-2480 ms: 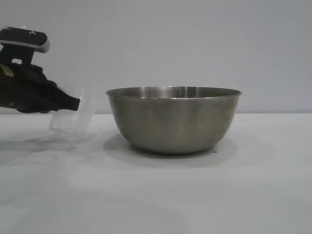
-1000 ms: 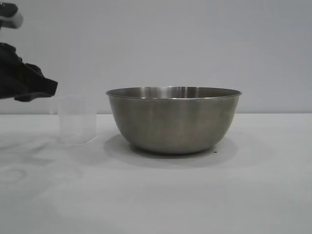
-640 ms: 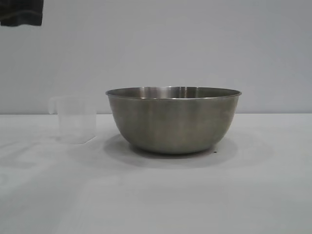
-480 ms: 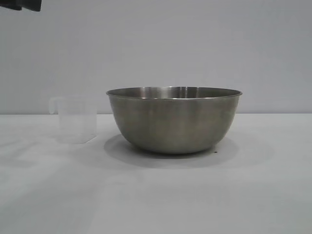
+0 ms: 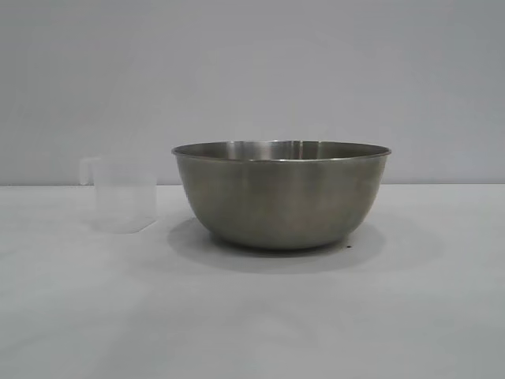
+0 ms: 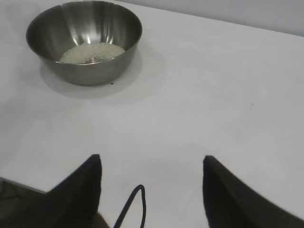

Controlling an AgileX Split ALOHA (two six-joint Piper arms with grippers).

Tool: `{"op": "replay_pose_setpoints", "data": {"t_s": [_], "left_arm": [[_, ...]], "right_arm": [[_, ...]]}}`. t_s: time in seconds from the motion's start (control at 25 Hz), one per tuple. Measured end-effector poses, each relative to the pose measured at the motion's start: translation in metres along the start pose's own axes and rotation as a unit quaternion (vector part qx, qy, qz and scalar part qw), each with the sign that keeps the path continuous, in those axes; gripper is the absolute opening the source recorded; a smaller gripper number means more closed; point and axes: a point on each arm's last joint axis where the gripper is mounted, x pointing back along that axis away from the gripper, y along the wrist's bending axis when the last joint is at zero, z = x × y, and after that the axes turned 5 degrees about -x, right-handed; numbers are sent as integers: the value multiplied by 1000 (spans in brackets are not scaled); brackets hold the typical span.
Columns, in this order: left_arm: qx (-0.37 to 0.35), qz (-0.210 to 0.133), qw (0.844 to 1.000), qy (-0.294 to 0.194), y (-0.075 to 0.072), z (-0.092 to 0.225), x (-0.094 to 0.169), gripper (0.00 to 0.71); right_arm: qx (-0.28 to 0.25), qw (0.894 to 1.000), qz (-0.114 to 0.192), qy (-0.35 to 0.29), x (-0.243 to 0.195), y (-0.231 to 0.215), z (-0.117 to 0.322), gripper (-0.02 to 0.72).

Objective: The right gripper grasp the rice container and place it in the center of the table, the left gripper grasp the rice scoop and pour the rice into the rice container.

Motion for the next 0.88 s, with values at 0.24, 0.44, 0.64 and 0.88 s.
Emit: {"op": "replay_pose_setpoints", "data": {"t_s": [0.24,0.44,0.64,0.88], "left_arm": [[8,3,1000,-9,-6,21,68,221],[5,8,1000,7,-9,29,97,221],[-4,-14,999,30,-7,43,128,221],[0,-80,996,29,-1,67,177,221]], "right_arm": [[0,1000,0,0,0,0,0,442],[0,1000,-1,0,0,0,0,442],[0,1000,-1,0,0,0,0,442],[0,1000,-1,0,0,0,0,442]]}}
